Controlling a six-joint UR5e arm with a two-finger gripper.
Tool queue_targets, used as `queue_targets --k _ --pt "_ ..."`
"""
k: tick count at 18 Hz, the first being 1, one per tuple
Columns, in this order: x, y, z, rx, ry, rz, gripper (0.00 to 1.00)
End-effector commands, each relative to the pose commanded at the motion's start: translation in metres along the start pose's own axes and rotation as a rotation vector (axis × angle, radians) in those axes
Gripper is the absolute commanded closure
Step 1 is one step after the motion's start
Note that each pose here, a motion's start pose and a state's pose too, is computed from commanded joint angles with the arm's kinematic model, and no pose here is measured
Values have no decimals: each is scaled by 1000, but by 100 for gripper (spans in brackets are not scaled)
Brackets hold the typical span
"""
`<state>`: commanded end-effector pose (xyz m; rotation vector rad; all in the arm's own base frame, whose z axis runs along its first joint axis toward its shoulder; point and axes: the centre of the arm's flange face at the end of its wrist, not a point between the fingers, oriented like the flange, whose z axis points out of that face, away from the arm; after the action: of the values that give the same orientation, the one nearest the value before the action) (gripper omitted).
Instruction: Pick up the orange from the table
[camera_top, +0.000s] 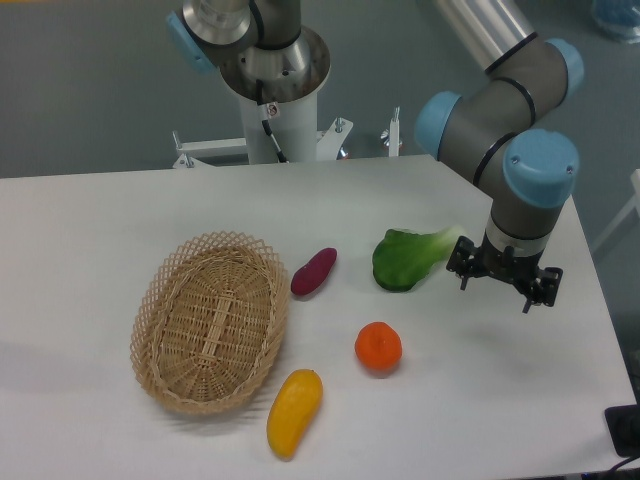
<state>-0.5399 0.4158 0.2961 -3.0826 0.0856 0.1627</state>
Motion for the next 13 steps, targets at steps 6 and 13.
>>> queue_targets --k 6,13 --pt "8 0 11 10 -17 -15 0" --pt "22 -13 18 25 -30 -169 0"
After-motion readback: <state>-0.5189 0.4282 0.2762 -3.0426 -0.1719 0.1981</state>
